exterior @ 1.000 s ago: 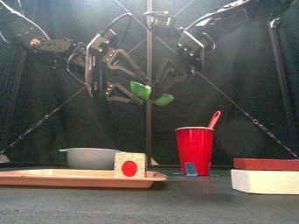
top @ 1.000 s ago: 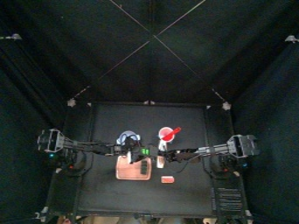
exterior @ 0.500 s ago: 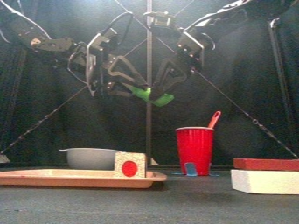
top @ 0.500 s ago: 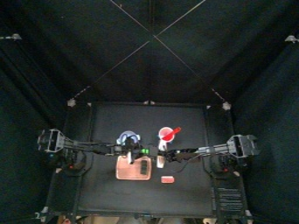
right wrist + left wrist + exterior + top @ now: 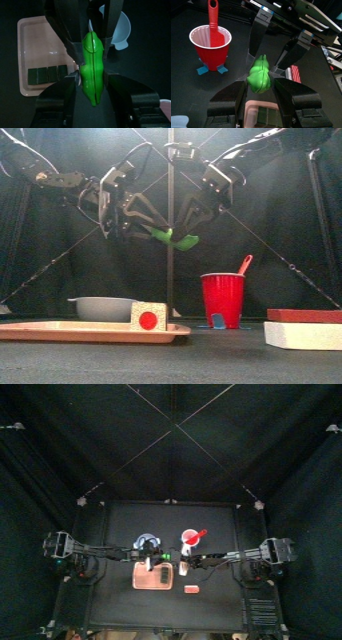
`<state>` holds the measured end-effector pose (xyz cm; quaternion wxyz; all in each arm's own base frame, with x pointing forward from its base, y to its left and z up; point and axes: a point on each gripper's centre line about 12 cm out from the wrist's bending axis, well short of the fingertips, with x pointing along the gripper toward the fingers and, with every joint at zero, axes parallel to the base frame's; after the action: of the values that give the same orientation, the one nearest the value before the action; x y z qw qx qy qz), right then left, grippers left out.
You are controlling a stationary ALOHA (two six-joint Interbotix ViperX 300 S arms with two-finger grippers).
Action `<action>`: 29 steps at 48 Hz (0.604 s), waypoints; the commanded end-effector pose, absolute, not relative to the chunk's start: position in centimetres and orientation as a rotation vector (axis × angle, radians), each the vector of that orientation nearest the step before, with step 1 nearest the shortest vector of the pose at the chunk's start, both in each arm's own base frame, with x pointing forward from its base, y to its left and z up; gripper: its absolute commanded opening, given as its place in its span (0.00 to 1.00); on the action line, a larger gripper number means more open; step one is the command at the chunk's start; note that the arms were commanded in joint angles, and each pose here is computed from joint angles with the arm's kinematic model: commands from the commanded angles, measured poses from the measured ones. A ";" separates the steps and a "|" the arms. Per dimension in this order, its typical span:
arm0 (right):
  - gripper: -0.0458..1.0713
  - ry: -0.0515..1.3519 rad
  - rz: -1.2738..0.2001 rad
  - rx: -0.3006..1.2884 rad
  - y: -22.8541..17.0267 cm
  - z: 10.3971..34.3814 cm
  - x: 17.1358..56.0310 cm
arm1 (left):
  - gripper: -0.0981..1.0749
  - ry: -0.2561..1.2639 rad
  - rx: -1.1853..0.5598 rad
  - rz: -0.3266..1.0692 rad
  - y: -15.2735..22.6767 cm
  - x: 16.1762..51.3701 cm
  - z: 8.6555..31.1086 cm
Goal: Hand over peas
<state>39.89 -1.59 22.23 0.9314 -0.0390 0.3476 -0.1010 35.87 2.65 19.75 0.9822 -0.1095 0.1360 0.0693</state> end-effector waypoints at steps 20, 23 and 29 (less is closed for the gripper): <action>0.89 0.667 -0.214 -0.077 -1.7 24.2 39.6 | 0.62 0.249 -0.218 0.152 3.3 36.1 20.4; 0.89 0.667 -0.215 -0.078 -1.7 24.2 39.6 | 0.62 0.249 -0.218 0.151 3.2 36.1 20.4; 0.89 0.671 -0.218 -0.079 -1.8 24.1 39.6 | 0.62 0.249 -0.218 0.152 3.3 36.1 20.4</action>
<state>39.80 -1.75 22.23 0.9296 -0.0411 0.3508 -0.1056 35.83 3.15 19.75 0.9817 -0.1104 0.1352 0.0760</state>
